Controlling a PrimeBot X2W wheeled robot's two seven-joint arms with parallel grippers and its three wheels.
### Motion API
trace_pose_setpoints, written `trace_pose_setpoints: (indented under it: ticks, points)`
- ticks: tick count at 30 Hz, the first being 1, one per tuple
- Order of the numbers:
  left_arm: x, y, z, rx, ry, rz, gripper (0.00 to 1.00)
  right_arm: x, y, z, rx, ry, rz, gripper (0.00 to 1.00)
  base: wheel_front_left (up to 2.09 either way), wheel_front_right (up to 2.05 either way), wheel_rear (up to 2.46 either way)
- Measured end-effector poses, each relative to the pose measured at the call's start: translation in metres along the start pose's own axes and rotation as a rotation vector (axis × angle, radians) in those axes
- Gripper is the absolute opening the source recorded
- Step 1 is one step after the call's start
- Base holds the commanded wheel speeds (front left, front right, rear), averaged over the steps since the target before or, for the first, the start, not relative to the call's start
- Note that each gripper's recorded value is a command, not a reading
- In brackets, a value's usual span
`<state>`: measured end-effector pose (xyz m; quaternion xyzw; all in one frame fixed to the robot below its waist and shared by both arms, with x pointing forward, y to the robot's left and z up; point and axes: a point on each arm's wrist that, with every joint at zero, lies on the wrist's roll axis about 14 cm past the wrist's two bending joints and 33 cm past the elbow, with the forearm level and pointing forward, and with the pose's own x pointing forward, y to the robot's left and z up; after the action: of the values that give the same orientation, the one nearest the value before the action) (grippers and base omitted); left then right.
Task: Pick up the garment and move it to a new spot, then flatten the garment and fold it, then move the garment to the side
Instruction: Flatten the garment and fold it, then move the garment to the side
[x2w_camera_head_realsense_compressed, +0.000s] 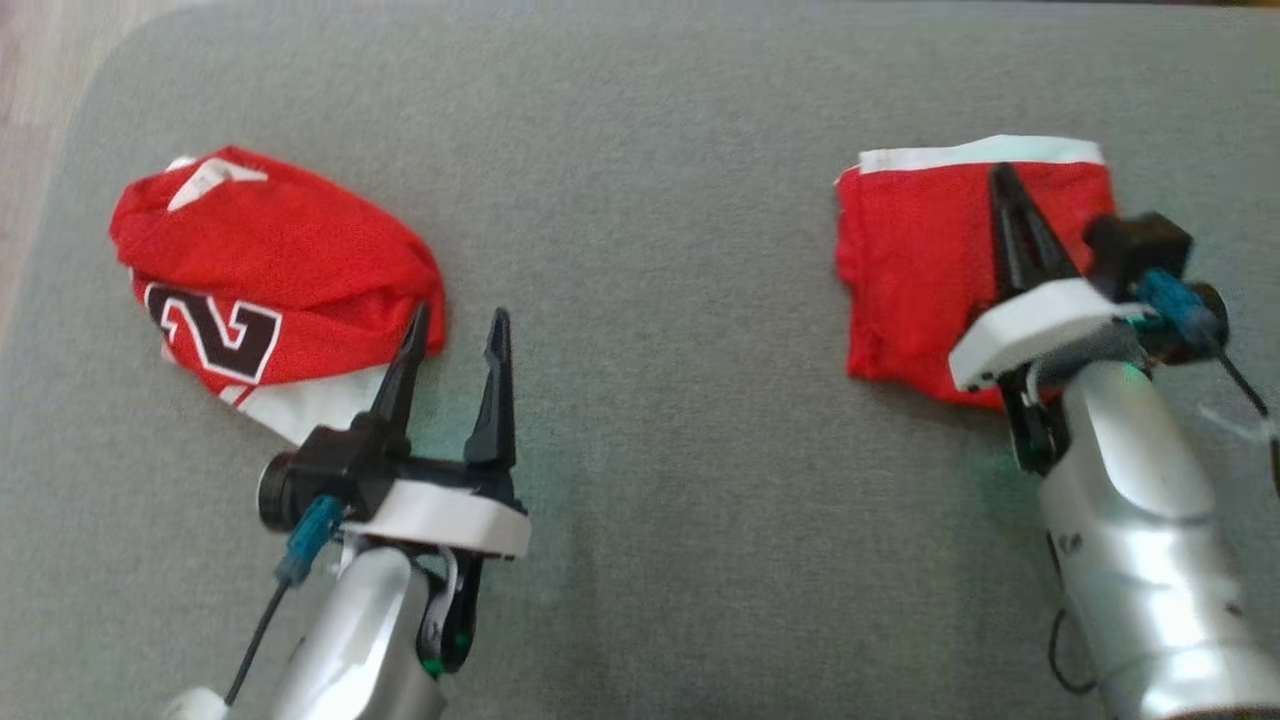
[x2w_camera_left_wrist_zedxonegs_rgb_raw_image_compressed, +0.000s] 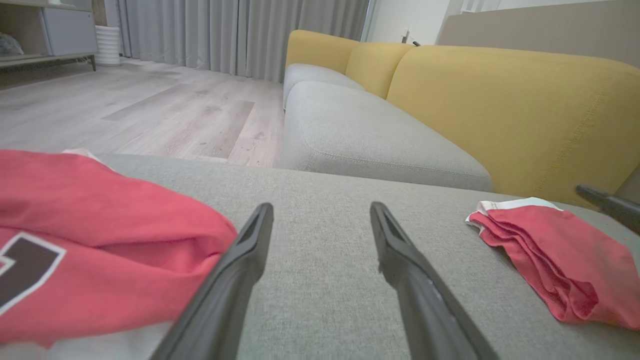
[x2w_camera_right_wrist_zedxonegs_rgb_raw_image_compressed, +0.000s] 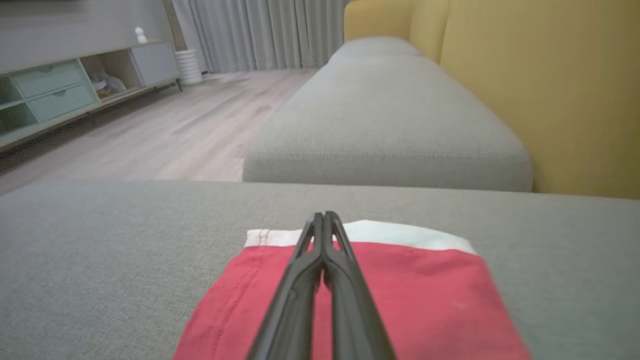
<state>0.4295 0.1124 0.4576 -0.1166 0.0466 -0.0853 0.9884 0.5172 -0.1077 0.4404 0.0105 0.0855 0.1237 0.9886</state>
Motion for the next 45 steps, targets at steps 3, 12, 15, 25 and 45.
trace_pose_setpoints:
  ticks: [3,12,15,25,45]
  points:
    - [-0.005,-0.007,-0.001,0.0,0.002,-0.015,1.0,-0.023,-0.016,0.008,0.034,-0.05,-0.057,0.0,0.0,0.0,0.0]
    - [-0.009,-0.029,0.004,-0.006,-0.014,-0.07,1.0,-0.098,-0.055,0.018,0.045,-0.142,-0.201,1.0,0.0,0.0,0.0]
    - [-0.012,-0.035,0.002,-0.003,-0.009,-0.085,1.0,-0.12,-0.058,0.008,0.055,-0.127,-0.225,1.0,0.0,0.0,0.0]
    - [-0.015,-0.038,-0.002,-0.01,0.002,-0.095,1.0,-0.146,-0.059,-0.009,0.081,-0.097,-0.255,1.0,0.0,0.0,0.0]
    - [-0.002,-0.016,-0.025,-0.007,0.062,-0.047,1.0,-0.057,-0.07,-0.034,0.117,0.109,-0.241,1.0,0.0,0.0,0.0]
